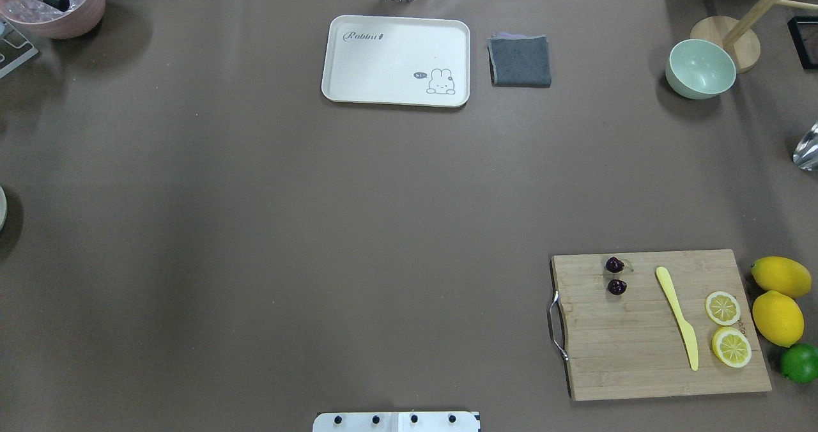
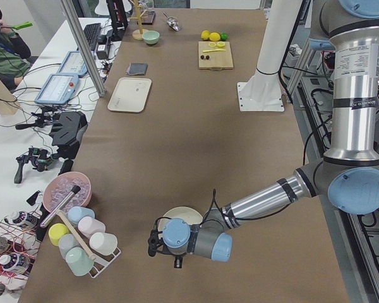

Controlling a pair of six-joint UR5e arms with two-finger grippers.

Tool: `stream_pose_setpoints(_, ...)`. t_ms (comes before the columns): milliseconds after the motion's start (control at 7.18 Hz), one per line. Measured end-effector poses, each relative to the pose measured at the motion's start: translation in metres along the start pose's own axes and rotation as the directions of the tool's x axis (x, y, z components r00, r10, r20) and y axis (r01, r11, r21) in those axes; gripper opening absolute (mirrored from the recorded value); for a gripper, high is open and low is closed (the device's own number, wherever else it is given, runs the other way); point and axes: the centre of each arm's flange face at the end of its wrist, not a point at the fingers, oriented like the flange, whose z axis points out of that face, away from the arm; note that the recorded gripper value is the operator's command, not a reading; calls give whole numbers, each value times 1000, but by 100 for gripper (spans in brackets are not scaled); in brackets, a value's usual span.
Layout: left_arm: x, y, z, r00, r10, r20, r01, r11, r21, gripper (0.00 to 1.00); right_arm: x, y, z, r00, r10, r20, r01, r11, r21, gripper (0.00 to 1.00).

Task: Place red cherry on plate
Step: 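Carry the white plate with the left gripper to the table center and set it down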

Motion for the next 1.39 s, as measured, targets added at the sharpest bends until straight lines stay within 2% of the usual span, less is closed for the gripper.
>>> stream_pose_setpoints(139, 26, -26, -19, 999, -16, -44, 16, 1000, -5, 0, 0, 0, 0, 1000, -3, 1, 3, 1000, 0, 100)
stream_pose_setpoints(418, 81, -74, -54, 996, -43, -79, 45, 999, 21, 0, 0, 1, 1, 1000, -21, 3, 21, 1000, 8, 100)
stream_pose_setpoints(696, 181, -109, -84, 984, -133, -123, 140, 989, 54, 0, -1, 1, 1, 1000, -22, 9, 22, 1000, 16, 100)
stream_pose_setpoints(975, 318, -104, -75, 969, -187, -164, 193, 981, 18, 0, -8, -5, 1, 999, -34, 27, 33, 999, 21, 100)
stream_pose_setpoints(1392, 477, -59, -35, 956, -210, -204, 214, 977, 1, 0, -42, -26, 6, 994, -71, 85, 70, 997, 15, 100)
